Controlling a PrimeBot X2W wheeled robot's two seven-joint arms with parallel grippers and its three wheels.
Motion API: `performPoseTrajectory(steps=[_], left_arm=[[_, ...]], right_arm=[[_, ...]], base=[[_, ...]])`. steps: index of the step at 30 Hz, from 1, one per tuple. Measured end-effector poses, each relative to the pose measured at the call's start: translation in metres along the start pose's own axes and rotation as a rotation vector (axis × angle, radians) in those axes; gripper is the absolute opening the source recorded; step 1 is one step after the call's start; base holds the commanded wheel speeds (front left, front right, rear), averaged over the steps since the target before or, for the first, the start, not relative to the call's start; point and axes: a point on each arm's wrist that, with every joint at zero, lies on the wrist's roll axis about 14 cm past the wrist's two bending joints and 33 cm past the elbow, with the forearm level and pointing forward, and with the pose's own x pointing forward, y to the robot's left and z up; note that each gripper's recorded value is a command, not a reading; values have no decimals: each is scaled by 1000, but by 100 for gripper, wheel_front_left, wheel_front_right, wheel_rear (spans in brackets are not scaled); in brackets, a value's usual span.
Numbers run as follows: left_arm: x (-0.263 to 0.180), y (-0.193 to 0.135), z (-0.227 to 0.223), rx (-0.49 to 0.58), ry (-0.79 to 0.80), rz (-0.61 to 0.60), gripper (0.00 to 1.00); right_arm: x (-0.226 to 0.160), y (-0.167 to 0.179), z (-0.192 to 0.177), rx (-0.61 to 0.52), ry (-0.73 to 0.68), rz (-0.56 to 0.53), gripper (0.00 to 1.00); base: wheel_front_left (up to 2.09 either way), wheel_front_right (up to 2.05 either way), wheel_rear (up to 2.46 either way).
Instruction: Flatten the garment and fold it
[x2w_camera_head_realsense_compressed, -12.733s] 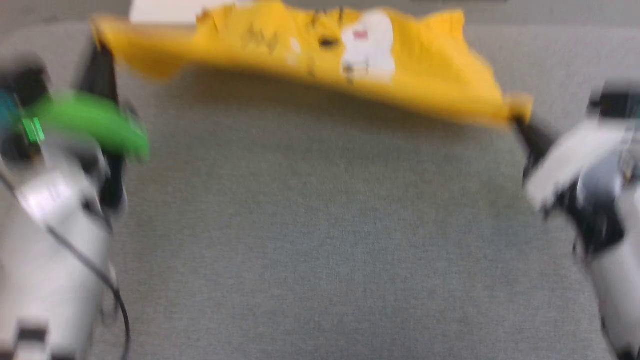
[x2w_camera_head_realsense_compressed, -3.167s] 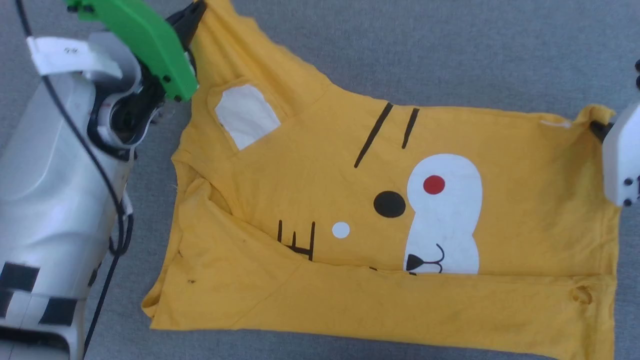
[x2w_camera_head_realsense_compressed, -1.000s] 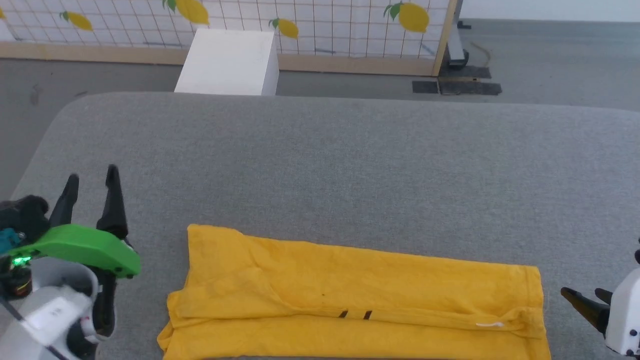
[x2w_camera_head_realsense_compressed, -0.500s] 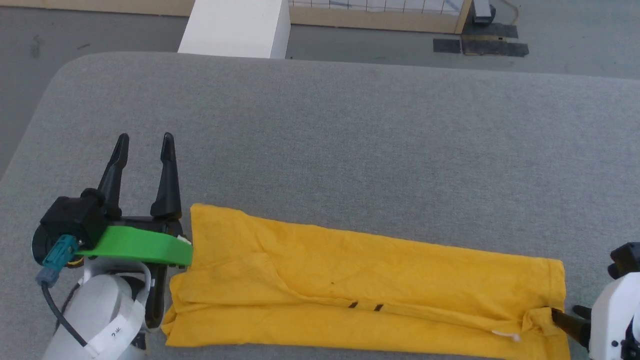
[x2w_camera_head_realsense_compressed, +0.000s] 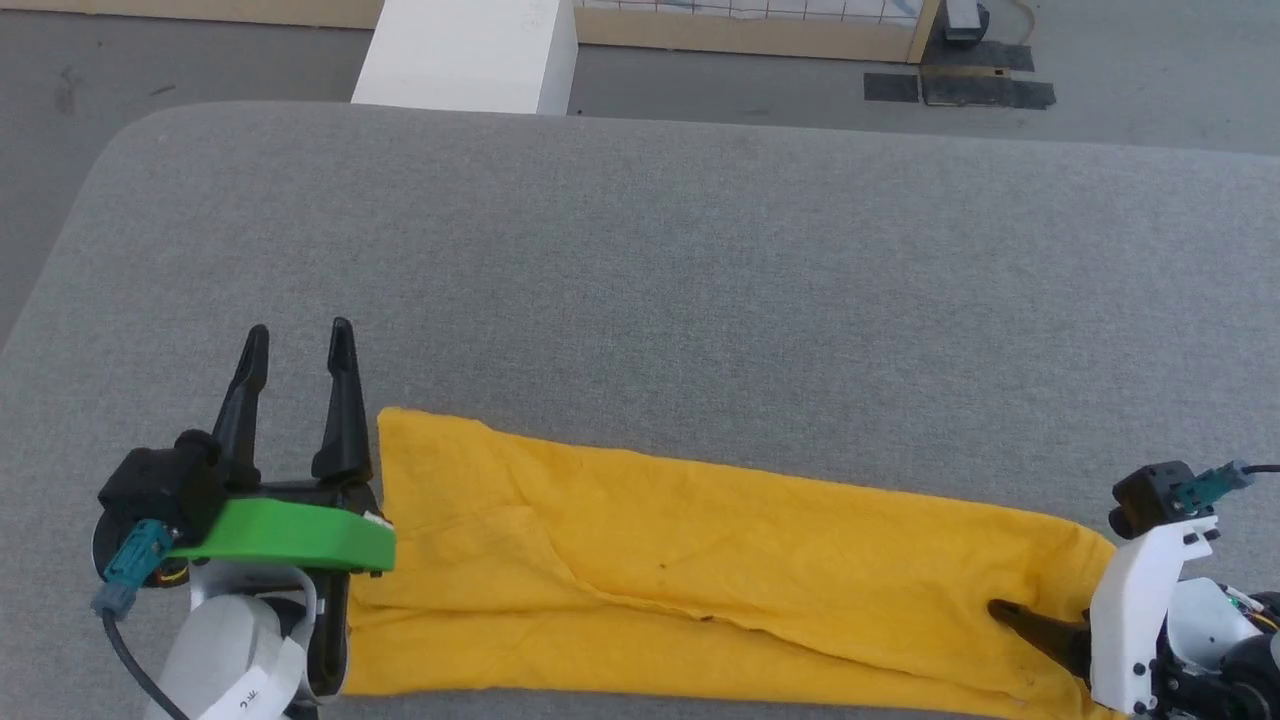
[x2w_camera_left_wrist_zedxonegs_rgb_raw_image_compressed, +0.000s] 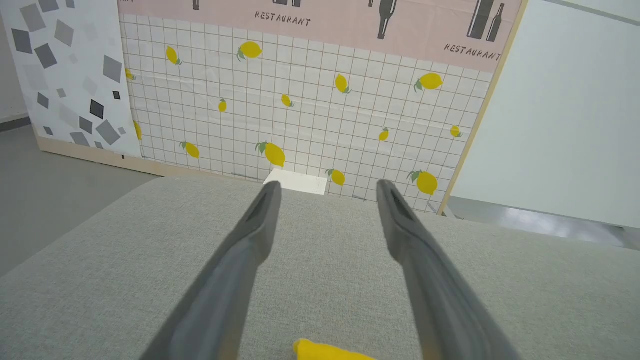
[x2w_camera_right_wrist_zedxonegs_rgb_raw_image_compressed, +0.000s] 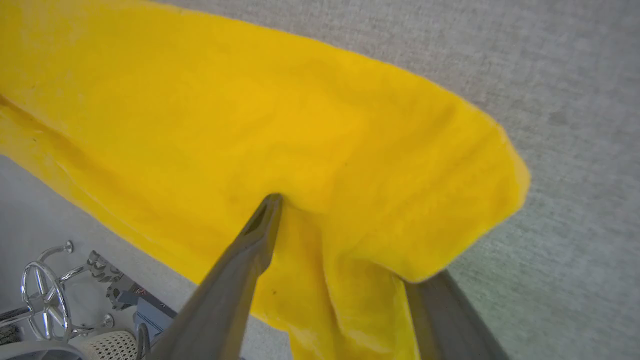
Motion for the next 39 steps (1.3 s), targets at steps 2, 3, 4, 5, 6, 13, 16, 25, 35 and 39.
performPoseTrajectory(steps=[2,3,4,5,6,13,16,25,35,39], left_arm=[[0,1,0,1,-2,5,100],[0,1,0,-2,-3,5,100],[-1,1,-1,1,-1,4,100],[-1,2,-1,1,-1,5,100],[-1,2,-2,-3,-1,8,100],[-1,3,-4,13,5,4,100],[-3,2,-9,12,18,0,100],[-6,3,-29,3,81,9,100],[-13,0,-31,5,101,7,100],[-20,1,-27,6,92,11,100]], right_arm=[[1,-2,-1,-4,9,-7,31],[1,-4,-1,-5,12,-10,0],[1,-6,-1,-3,14,-15,0],[1,-9,-1,-2,18,-23,0],[0,-12,0,1,18,-32,0],[-10,-38,3,59,-11,-93,0],[-25,-70,5,94,-28,-184,0],[-81,-158,-6,153,2,-518,0],[-108,-116,28,-106,71,-572,0],[-107,-57,39,-254,76,-452,0]], base=[[0,0,0],[0,0,0],[0,0,0],[0,0,0],[0,0,0],[0,0,0],[0,0,0],[0,0,0],[0,0,0],[0,0,0]])
